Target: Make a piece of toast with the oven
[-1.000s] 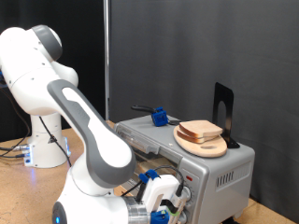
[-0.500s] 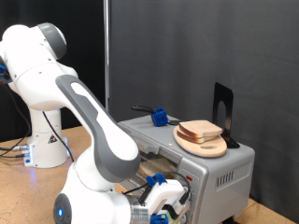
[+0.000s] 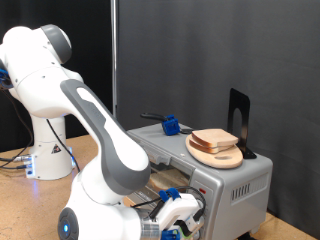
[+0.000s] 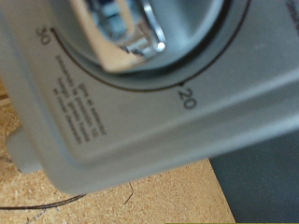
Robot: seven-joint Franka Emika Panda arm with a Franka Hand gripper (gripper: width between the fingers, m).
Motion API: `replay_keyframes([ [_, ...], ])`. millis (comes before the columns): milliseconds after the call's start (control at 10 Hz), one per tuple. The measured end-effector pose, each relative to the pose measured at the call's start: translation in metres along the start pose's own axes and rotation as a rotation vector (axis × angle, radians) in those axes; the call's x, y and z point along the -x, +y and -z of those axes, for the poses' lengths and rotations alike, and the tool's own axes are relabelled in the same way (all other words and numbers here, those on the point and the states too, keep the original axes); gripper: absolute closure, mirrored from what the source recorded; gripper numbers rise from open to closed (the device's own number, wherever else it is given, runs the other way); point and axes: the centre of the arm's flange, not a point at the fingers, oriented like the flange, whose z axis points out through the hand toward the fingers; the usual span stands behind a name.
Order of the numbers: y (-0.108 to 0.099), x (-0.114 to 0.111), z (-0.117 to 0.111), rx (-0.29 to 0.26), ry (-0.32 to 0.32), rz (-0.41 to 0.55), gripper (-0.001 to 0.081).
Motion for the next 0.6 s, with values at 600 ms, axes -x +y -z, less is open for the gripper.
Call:
replay_keyframes([
  [600, 0.023, -0.004, -0.005, -0.232, -0.023, 0.294, 0.0732],
])
